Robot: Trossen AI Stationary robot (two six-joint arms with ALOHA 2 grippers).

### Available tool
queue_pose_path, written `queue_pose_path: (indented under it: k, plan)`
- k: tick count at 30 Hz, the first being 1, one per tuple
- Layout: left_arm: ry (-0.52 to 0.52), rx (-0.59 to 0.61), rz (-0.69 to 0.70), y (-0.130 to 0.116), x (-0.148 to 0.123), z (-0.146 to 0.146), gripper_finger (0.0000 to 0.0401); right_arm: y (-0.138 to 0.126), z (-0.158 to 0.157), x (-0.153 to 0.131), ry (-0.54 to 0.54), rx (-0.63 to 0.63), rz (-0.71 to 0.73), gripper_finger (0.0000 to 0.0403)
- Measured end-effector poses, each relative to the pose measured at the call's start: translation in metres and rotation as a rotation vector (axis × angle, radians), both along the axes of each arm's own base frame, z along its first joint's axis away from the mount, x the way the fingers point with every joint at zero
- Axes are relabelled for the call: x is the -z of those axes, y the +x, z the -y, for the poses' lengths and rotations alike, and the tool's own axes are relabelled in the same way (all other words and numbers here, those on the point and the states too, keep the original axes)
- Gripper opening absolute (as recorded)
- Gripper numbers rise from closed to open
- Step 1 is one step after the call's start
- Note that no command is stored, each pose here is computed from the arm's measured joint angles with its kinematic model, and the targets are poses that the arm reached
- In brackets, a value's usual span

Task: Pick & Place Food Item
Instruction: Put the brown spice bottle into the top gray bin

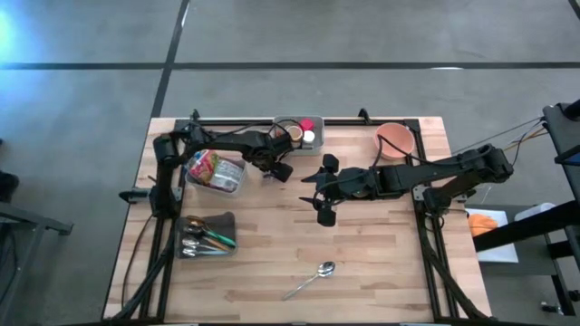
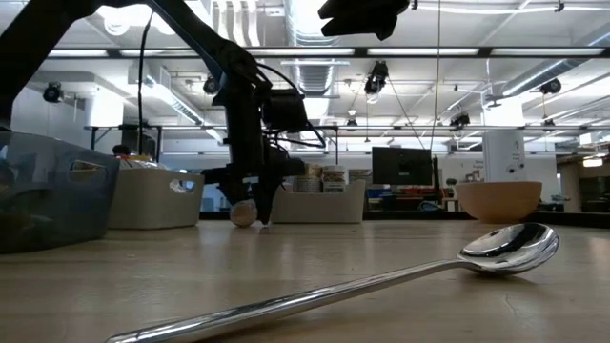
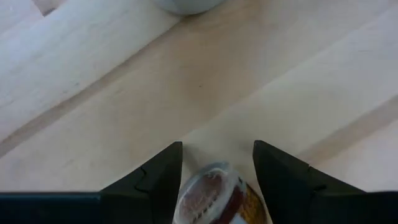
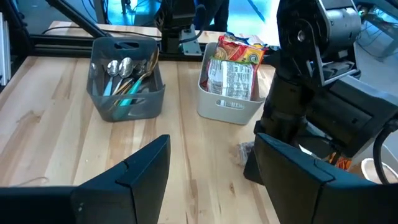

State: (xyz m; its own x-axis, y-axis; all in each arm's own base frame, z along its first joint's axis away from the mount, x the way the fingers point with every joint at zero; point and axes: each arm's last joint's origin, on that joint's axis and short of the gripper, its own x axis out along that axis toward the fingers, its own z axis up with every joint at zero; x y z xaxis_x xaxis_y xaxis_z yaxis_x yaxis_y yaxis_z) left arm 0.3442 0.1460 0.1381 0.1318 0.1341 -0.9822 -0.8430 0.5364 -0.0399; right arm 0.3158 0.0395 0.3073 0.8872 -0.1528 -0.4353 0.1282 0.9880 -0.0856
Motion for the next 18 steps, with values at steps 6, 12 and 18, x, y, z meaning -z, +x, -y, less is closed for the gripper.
queue_pose_path:
  k: [6, 12, 18]
  plan:
    - [-0.009, -0.003, 0.019, -0.005, -0.016, 0.002, 0.0199, 0.0, 0.0, 0.0, 0.001, 0.0, 0.0, 0.0233]
    - [-0.05, -0.063, -0.023, -0.012, -0.021, 0.005, 0.0199, 0.0, 0.0, 0.0, 0.001, 0.0, 0.0, 0.0233]
    - [0.064, 0.232, -0.081, -0.015, -0.03, 0.004, 0.0199, 0.0, 0.0, 0.0, 0.001, 0.0, 0.0, 0.0233]
